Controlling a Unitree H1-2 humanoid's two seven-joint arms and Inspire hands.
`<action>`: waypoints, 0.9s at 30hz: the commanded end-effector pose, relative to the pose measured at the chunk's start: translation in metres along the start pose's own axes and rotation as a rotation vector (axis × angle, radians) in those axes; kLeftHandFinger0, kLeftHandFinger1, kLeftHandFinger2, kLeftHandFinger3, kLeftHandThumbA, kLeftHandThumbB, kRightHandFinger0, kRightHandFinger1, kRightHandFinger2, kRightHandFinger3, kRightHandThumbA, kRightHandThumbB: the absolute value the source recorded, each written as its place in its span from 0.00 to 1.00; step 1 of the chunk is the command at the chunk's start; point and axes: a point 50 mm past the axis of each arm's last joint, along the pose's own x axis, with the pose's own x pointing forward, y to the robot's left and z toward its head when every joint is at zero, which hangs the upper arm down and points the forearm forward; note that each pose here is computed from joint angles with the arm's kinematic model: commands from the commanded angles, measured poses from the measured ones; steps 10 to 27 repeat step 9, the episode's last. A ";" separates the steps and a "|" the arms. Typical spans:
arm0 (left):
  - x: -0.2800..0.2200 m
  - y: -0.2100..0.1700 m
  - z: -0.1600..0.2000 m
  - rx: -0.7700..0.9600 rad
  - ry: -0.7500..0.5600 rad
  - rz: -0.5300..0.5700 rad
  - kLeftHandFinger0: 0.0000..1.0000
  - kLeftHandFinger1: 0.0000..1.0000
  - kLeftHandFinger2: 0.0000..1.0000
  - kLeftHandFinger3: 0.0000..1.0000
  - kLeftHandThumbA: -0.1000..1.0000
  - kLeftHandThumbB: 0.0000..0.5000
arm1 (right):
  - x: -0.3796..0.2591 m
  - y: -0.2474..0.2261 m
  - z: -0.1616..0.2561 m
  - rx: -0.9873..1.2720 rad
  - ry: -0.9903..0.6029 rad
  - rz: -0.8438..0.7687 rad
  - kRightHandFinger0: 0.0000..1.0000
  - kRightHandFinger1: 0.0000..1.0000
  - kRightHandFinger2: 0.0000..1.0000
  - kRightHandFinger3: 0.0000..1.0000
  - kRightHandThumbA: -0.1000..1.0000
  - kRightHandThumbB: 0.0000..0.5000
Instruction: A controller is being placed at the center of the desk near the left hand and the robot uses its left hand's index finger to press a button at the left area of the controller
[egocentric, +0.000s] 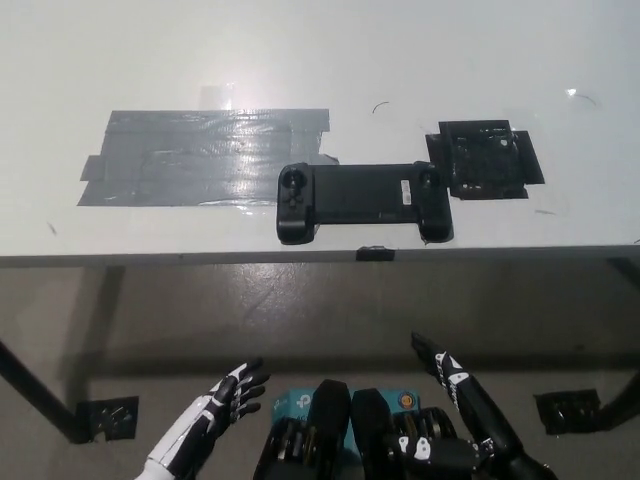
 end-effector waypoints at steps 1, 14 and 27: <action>0.023 -0.016 0.029 0.169 -0.418 0.299 1.00 1.00 1.00 1.00 1.00 0.57 | 0.012 -0.011 0.034 0.041 -0.235 -0.116 1.00 1.00 1.00 1.00 0.98 0.51; 0.020 -0.022 0.025 0.168 -0.411 0.340 1.00 1.00 1.00 1.00 1.00 0.55 | 0.008 -0.009 0.034 0.045 -0.238 -0.133 1.00 1.00 1.00 1.00 0.98 0.49; 0.020 -0.022 0.025 0.168 -0.411 0.340 1.00 1.00 1.00 1.00 1.00 0.55 | 0.008 -0.009 0.034 0.045 -0.238 -0.133 1.00 1.00 1.00 1.00 0.98 0.49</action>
